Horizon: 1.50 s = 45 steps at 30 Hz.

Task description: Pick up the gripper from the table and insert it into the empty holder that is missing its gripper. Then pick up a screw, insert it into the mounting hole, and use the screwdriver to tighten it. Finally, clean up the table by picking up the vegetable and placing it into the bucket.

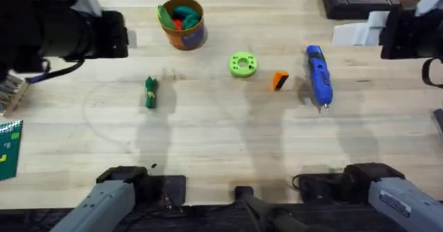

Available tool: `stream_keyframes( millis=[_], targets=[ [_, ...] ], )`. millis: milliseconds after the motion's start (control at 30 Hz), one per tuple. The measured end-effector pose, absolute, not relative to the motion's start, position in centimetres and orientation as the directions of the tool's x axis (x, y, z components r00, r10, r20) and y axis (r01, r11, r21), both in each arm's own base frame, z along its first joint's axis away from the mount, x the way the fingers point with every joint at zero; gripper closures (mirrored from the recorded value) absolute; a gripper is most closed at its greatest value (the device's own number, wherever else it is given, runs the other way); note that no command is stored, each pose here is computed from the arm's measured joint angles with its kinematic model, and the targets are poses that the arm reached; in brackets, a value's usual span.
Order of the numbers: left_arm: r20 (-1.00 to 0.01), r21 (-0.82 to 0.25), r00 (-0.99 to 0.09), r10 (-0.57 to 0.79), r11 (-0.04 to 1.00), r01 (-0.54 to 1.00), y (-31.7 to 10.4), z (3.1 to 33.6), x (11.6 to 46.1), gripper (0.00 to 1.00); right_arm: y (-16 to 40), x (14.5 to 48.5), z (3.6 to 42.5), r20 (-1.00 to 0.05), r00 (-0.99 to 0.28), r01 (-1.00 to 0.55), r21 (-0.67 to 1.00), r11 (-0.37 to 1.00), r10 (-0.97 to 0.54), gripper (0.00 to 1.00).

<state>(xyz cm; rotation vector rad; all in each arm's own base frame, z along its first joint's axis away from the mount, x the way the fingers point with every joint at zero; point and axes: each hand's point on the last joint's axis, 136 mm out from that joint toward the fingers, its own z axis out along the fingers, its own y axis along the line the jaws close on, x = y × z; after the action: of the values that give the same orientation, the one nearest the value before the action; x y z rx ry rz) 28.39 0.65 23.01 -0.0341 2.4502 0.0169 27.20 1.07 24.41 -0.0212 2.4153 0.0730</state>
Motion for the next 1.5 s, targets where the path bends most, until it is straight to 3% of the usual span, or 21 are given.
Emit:
stream_keyframes(
  millis=[133,533,567,767,867,1100,1267,1500],
  targets=[
    [-0.693,0.002,-0.721,-0.019,1.000,-0.029,0.6,24.9,27.6,0.992,1.1,27.2,24.4,-0.663,-0.748,-0.036,0.047,0.998,0.005,0.010],
    [-0.697,0.003,-0.717,-0.019,1.000,-0.029,0.6,25.0,27.5,0.986,1.1,27.2,24.4,-0.663,-0.748,-0.036,0.047,0.998,0.005,0.010],
    [-0.697,0.002,-0.717,-0.020,1.000,-0.029,0.6,25.0,27.5,0.864,1.1,27.2,24.4,-0.663,-0.748,-0.036,0.047,0.998,0.005,0.011],
    [-0.697,0.002,-0.717,-0.019,1.000,-0.029,0.6,25.0,27.5,0.697,1.1,27.2,24.4,-0.663,-0.748,-0.036,0.047,0.998,0.005,0.010],
    [-0.697,0.002,-0.717,-0.020,1.000,-0.029,0.6,25.0,27.6,0.513,1.1,27.2,24.4,-0.663,-0.748,-0.036,0.047,0.998,0.005,0.010],
    [-0.697,0.002,-0.716,-0.020,1.000,-0.029,0.6,25.0,27.6,0.205,1.1,27.2,24.4,-0.663,-0.748,-0.036,0.047,0.998,0.005,0.011],
    [-0.697,0.002,-0.716,-0.020,1.000,-0.029,0.6,25.0,27.6,0.087,1.1,27.2,24.4,-0.663,-0.748,-0.036,0.047,0.998,0.005,0.011],
    [-0.697,0.002,-0.717,-0.020,1.000,-0.029,0.6,25.0,27.5,0.013,1.1,27.2,24.4,-0.663,-0.748,-0.036,0.047,0.998,0.005,0.011]
  ],
)
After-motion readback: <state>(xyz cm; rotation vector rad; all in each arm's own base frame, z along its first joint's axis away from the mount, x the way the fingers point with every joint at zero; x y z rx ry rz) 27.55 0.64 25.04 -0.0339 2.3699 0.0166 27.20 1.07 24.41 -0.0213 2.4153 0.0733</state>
